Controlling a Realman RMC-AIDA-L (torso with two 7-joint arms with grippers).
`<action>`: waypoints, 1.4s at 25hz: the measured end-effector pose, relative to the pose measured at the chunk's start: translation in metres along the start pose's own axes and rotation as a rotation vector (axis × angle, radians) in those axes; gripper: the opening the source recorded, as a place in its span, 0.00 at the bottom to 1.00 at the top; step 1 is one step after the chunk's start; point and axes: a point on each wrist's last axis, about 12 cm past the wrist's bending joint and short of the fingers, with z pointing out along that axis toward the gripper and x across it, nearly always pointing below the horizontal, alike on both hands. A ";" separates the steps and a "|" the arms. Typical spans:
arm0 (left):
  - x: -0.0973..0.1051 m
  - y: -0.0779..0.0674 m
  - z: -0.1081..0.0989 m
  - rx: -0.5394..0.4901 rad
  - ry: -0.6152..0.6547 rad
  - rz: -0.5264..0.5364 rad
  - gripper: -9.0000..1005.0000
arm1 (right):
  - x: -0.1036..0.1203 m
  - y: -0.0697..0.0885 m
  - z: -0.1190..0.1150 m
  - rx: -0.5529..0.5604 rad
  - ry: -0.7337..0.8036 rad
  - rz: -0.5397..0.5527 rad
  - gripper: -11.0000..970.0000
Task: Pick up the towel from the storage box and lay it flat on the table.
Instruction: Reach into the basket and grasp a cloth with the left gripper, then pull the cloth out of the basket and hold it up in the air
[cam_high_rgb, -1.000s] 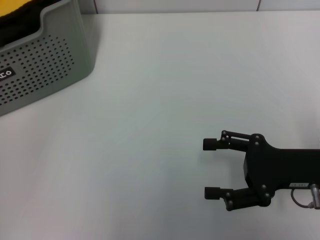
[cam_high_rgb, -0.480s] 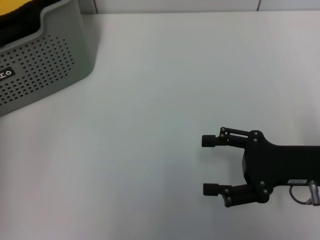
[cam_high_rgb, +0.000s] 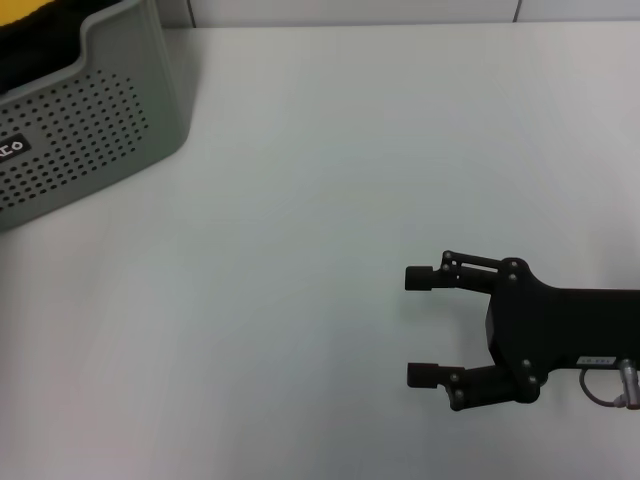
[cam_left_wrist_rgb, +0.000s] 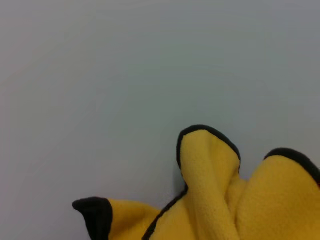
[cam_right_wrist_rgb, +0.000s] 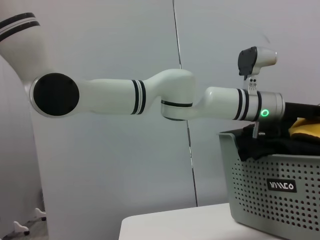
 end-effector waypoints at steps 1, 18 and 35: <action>-0.001 -0.001 0.000 0.006 -0.002 -0.001 0.29 | 0.000 0.000 0.000 0.000 0.000 0.000 0.87; -0.021 -0.033 -0.096 0.702 -0.475 -0.291 0.05 | -0.005 -0.008 -0.004 0.109 -0.084 -0.048 0.87; 0.034 -0.072 -0.118 1.129 -0.409 -0.606 0.05 | -0.024 -0.025 0.015 0.273 -0.179 -0.429 0.86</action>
